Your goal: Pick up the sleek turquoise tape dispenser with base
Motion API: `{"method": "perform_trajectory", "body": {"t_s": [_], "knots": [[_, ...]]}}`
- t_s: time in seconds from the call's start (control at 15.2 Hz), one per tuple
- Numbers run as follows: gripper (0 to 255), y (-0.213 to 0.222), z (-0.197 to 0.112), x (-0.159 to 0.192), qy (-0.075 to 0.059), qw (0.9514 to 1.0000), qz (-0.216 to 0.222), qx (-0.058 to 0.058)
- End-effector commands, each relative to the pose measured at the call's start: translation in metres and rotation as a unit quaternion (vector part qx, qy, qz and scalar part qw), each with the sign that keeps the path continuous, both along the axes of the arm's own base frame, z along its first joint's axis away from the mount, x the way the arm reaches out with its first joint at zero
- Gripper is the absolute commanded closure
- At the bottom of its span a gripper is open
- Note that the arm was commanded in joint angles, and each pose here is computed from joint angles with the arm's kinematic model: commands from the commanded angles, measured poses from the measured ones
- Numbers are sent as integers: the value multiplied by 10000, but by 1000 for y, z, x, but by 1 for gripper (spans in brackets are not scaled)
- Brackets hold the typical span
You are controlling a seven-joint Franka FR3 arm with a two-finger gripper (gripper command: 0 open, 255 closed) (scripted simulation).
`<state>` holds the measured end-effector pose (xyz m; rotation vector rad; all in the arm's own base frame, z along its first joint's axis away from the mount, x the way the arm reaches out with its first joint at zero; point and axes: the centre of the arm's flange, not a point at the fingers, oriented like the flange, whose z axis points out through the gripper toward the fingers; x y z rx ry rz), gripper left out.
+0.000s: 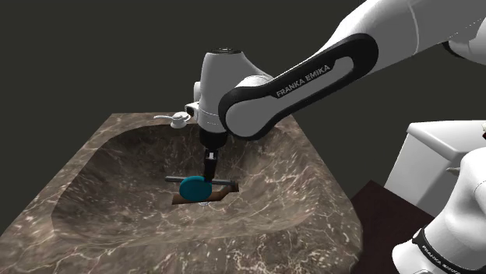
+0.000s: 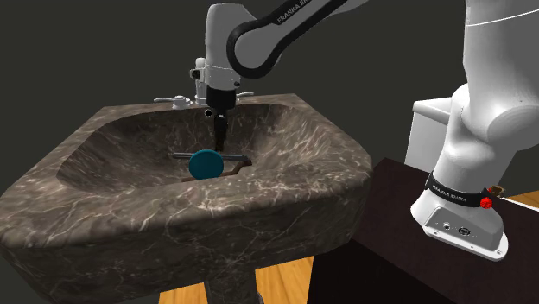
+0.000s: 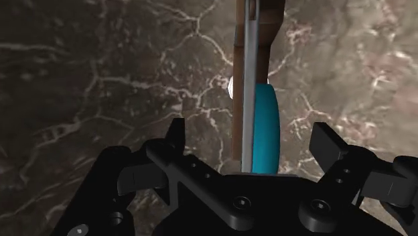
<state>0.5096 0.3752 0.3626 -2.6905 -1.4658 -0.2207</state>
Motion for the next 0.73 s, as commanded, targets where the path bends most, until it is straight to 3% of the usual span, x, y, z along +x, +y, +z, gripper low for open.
{"method": "perform_trajectory", "body": {"t_s": [0.0, 0.59, 0.66], "knots": [[0, 21, -5, -2, -10, 9998, 209, 19], [0, 21, -45, -2, -10, 9998, 209, 19], [255, 21, -45, -2, -10, 9998, 209, 19]]}}
